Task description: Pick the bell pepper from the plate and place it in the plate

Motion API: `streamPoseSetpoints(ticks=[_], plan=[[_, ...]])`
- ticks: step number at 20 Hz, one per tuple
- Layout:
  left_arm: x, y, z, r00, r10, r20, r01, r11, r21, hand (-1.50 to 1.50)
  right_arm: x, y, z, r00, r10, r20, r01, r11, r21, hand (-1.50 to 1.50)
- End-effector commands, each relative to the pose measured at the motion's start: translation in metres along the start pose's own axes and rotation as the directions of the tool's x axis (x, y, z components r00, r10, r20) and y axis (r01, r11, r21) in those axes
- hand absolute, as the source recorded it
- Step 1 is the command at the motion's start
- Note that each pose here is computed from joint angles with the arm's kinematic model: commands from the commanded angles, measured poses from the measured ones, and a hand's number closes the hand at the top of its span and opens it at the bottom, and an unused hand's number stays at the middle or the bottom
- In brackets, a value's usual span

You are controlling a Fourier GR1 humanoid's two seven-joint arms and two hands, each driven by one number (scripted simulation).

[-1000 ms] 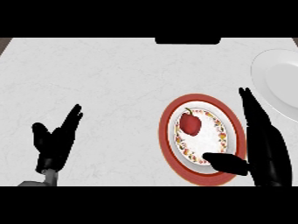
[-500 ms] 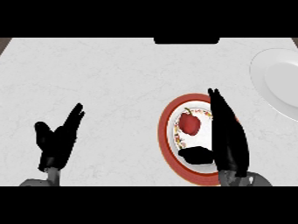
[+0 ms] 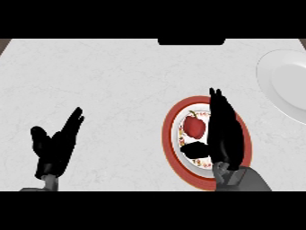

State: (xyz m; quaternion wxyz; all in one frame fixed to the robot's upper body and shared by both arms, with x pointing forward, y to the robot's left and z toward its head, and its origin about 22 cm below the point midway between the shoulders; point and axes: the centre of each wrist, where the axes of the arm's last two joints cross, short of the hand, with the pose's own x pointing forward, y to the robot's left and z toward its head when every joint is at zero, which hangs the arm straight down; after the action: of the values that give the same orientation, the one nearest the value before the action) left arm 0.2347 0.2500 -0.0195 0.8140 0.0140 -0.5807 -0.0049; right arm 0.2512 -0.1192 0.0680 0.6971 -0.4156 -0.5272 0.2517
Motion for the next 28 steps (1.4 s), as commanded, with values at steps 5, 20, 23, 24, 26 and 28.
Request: streamPoseSetpoints(ticks=[5, 20, 23, 24, 26, 28], plan=[[0.001, -0.011, -0.003, 0.998, 0.016, -0.057, -0.017, 1.0, -0.023, 0.0, -0.011, 0.023, -0.004, 0.999, 0.043, -0.03, -0.042, 0.999, 0.033, -1.5], [-0.029, -0.009, 0.008, 0.999, 0.025, -0.046, -0.026, 1.0, -0.018, 0.0, -0.016, 0.039, -0.031, 0.978, 0.208, 0.034, -0.21, 0.975, 0.076, 1.5], [-0.024, -0.015, -0.008, 0.998, 0.01, -0.068, -0.013, 0.999, -0.034, 0.0, 0.001, 0.039, -0.032, 0.979, 0.196, 0.051, -0.199, 0.979, 0.045, 1.5], [-0.008, -0.016, -0.012, 0.999, 0.0, -0.048, -0.001, 1.0, -0.016, 0.0, -0.017, 0.028, -0.05, 0.975, 0.215, 0.05, -0.216, 0.976, 0.026, 1.5], [-0.012, -0.015, -0.005, 0.998, 0.023, -0.052, -0.024, 1.0, -0.016, 0.0, -0.012, 0.034, -0.034, 0.975, 0.203, 0.092, -0.194, 0.976, -0.1, 1.5], [-0.014, -0.012, -0.001, 0.999, 0.014, -0.035, -0.015, 0.999, -0.034, 0.0, 0.012, 0.029, -0.068, 0.993, 0.101, -0.062, -0.112, 0.972, -0.207, 1.5]])
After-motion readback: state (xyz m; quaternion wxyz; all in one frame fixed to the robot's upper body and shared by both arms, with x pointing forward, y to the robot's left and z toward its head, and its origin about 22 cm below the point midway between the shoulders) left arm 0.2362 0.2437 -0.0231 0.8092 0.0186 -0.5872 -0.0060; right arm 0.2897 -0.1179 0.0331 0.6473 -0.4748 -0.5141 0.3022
